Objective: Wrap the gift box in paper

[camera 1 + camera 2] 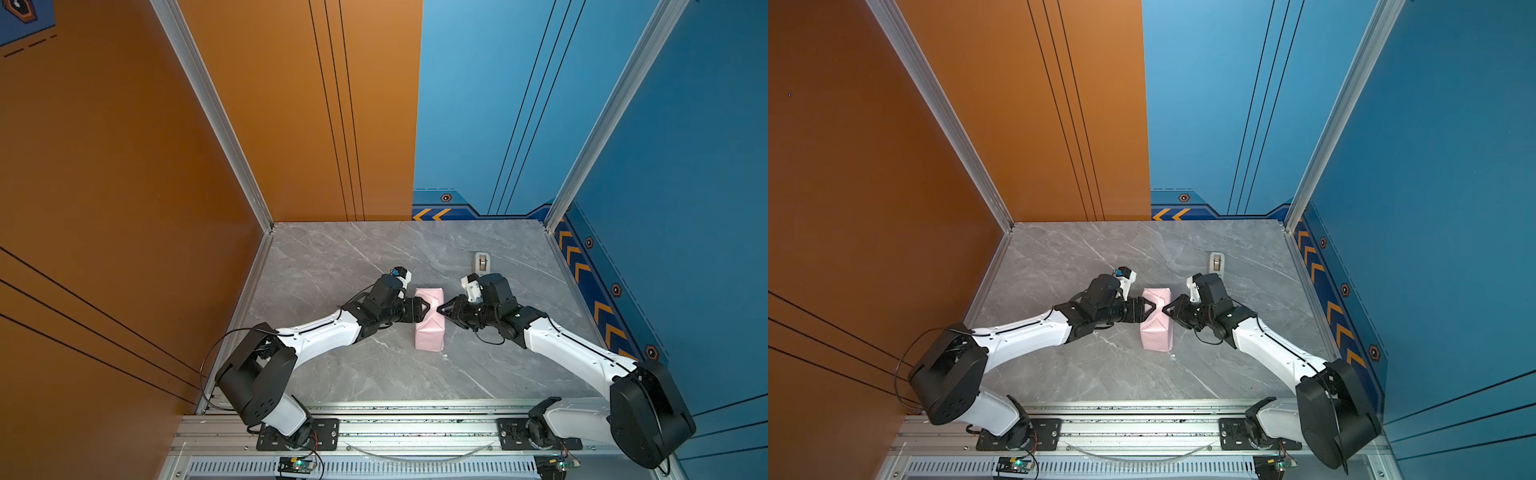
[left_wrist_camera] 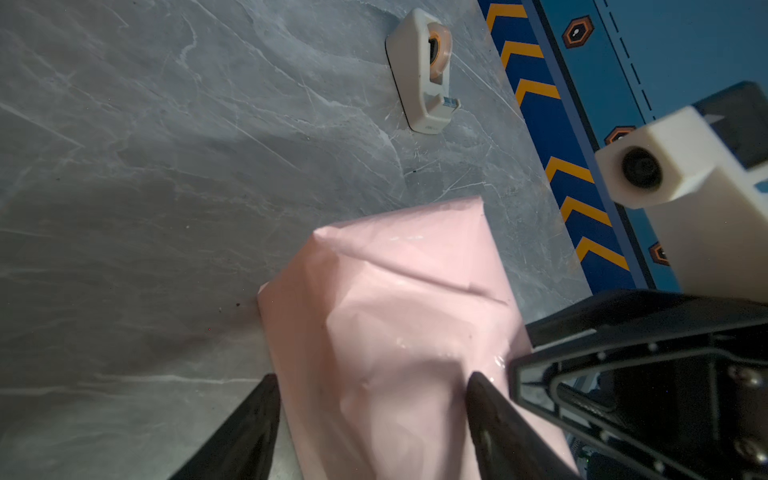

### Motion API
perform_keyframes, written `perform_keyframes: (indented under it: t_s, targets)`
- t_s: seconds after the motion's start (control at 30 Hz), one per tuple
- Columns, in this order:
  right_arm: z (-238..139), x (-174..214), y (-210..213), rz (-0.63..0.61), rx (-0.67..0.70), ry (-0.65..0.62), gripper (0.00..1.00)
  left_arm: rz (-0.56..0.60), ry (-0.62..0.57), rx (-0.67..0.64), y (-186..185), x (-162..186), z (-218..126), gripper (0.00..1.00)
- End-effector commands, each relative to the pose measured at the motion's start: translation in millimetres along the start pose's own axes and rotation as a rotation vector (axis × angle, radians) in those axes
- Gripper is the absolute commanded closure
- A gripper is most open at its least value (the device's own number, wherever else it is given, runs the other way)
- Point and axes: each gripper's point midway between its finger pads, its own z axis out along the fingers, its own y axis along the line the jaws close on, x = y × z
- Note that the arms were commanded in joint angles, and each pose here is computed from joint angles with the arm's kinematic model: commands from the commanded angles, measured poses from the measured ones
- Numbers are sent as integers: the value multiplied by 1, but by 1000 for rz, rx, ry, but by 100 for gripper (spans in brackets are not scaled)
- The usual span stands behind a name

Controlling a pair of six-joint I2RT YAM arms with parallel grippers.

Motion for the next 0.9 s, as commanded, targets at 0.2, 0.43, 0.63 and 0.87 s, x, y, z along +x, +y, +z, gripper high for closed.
perform_keyframes:
  t_s: [0.2, 0.43, 0.63, 0.87]
  targets:
    - [1, 10, -26, 22, 91, 39, 65, 8, 94, -146, 46, 43, 11, 47]
    - [-25, -12, -13, -50, 112, 5, 37, 19, 127, -167, 55, 54, 12, 50]
    - [-11, -14, -1, -84, 99, 50, 36, 25, 123, -166, 54, 53, 11, 50]
    - [1, -16, -4, -110, 144, 75, 38, 52, 127, -170, 50, 53, 8, 50]
